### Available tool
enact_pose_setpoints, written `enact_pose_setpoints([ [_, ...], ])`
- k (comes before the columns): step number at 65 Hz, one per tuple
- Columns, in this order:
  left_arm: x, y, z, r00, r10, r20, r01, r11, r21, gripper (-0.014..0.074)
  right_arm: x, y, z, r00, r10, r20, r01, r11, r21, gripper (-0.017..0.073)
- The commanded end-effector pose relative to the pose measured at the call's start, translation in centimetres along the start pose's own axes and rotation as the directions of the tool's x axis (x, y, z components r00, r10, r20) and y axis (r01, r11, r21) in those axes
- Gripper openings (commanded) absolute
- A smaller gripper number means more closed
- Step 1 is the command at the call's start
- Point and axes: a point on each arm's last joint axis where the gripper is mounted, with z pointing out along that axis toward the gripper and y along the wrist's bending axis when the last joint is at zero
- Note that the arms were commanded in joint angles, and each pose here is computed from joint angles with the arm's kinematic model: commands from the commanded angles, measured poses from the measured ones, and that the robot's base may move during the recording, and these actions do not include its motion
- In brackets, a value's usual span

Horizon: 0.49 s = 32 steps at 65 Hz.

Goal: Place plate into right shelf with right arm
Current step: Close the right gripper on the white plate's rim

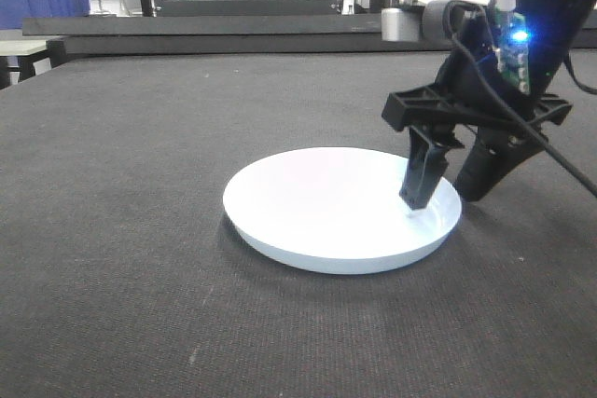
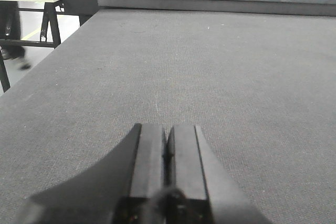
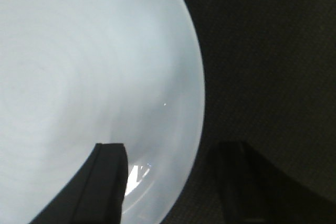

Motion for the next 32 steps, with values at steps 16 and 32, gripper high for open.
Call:
enact_pose_setpoints([
  [16,-0.54,0.04,-0.03,0.997,-0.007,0.083,0.008,1.0,-0.004,-0.0047,-1.11,0.11,-2.01,0.996,-0.006,0.084,0.006,1.0,0.002,0.0329],
  [32,-0.54,0.04,-0.03,0.997,-0.007,0.083,0.008,1.0,-0.004,-0.0047,-1.11,-0.07,-2.04,0.997,-0.004,0.083,0.003,1.0,0.005,0.0119],
])
